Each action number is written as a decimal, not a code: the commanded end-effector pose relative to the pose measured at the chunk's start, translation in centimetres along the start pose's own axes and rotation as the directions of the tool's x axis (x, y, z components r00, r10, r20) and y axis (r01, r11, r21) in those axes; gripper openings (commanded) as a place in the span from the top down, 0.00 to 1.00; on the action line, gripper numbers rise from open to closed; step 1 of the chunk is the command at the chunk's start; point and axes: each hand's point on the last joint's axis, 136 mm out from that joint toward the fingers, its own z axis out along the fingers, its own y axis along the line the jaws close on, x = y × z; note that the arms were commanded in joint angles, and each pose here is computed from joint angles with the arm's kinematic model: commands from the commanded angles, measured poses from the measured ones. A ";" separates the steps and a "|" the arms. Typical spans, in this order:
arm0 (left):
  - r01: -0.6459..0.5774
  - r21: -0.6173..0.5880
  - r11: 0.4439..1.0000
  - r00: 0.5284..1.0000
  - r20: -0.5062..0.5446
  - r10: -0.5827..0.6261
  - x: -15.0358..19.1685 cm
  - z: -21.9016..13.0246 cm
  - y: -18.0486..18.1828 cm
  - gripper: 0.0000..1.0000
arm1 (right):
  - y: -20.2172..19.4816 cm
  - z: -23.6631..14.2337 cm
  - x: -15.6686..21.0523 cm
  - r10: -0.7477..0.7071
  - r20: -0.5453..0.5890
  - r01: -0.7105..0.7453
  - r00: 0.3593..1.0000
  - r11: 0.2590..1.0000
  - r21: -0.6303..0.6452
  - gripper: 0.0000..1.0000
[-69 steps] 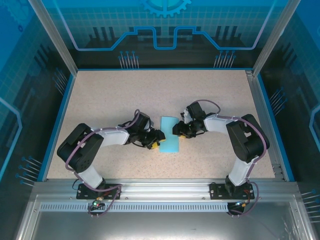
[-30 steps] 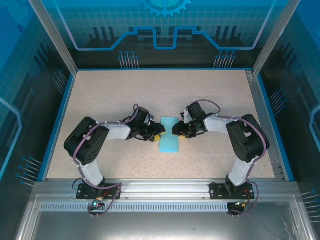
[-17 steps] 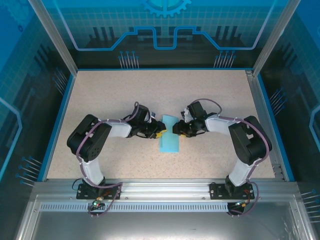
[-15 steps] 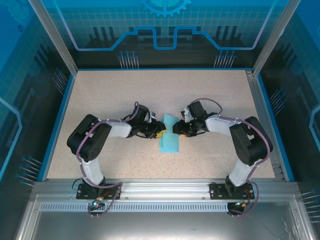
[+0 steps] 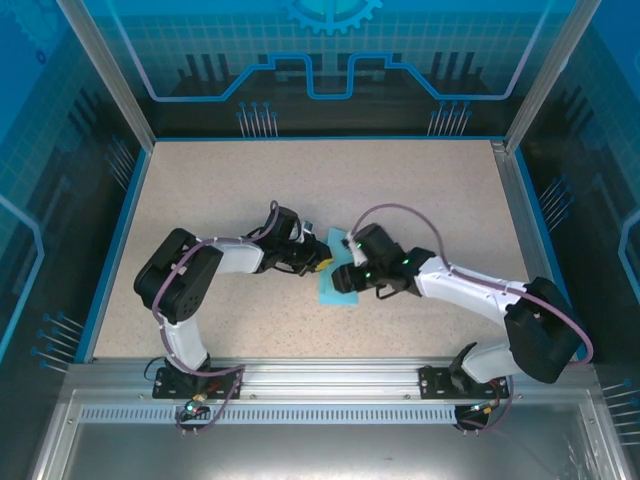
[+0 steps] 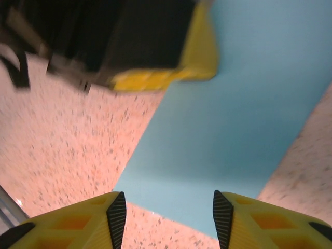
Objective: Fold a paper plane with a square sheet of paper (pick it up from the middle)
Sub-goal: Fold the triangle a second time at the center of the table.
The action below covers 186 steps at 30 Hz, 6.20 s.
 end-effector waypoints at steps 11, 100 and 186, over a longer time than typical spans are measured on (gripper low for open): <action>-0.014 0.007 1.000 1.000 -0.025 0.014 0.1 -0.2 -0.6 0.85 | 2.5 1.6 0.7 -0.315 -0.051 0.309 0.948 0.870 0.384 0.42; -0.200 -0.505 0.839 0.973 -0.001 0.232 2.2 -4.0 8.2 0.84 | 1.9 4.1 -4.4 0.036 -0.014 -0.037 0.999 0.988 -0.152 0.93; -0.217 -0.509 0.833 0.969 -0.008 0.248 1.6 -3.9 8.5 0.83 | -4.9 8.7 -3.7 -0.067 -0.245 0.080 0.967 0.996 0.046 0.91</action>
